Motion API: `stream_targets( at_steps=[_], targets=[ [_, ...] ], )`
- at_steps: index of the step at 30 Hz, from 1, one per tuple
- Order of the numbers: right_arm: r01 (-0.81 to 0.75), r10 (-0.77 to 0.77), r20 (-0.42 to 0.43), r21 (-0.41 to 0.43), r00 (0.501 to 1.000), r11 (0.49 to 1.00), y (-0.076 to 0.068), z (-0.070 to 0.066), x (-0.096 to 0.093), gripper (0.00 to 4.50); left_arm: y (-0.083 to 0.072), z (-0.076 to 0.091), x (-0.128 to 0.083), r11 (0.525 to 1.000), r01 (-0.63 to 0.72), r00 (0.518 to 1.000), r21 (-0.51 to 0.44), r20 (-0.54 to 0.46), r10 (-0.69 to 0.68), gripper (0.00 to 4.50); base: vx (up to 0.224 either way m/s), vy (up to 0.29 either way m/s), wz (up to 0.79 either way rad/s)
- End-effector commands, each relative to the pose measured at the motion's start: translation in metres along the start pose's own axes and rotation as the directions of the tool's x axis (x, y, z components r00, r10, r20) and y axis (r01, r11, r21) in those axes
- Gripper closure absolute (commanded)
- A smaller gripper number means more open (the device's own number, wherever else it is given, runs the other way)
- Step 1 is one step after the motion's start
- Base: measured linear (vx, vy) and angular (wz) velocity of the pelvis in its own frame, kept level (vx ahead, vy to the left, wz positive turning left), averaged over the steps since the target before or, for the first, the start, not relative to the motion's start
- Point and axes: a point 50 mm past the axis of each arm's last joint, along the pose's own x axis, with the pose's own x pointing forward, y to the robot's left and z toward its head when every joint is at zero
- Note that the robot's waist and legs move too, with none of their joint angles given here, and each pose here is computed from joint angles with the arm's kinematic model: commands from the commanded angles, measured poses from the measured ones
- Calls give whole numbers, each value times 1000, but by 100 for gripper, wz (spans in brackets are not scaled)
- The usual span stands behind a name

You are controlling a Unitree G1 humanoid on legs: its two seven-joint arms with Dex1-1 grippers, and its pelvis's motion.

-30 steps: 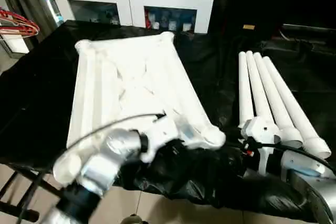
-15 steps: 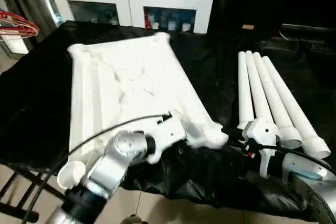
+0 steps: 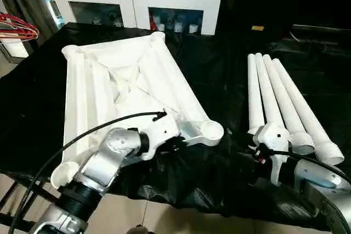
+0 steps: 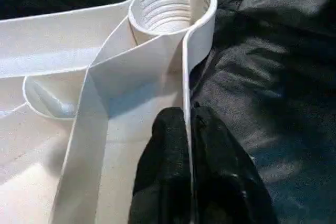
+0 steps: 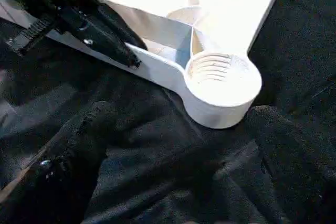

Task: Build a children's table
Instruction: Move table base

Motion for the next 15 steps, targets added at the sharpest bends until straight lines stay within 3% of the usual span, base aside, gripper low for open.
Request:
stream_targets(
  at_steps=[1,9,12,15],
  targets=[
    [12,-12,19,9,1000,1000,-1,5,-4,0,6,5,-6,1000,-11,1000,19,30,10,381,0,0,0],
    [34,-39,101,52,994,998,-5,18,-5,0,1,15,-27,1000,24,995,-1,95,-24,369,0,0,0],
    [181,-207,159,163,965,970,-26,31,2,0,2,21,-37,999,-29,992,-25,123,31,369,0,0,0],
    [285,-314,141,194,939,939,-39,36,9,0,3,26,-39,998,-53,990,-22,130,56,369,0,0,0]
  ],
)
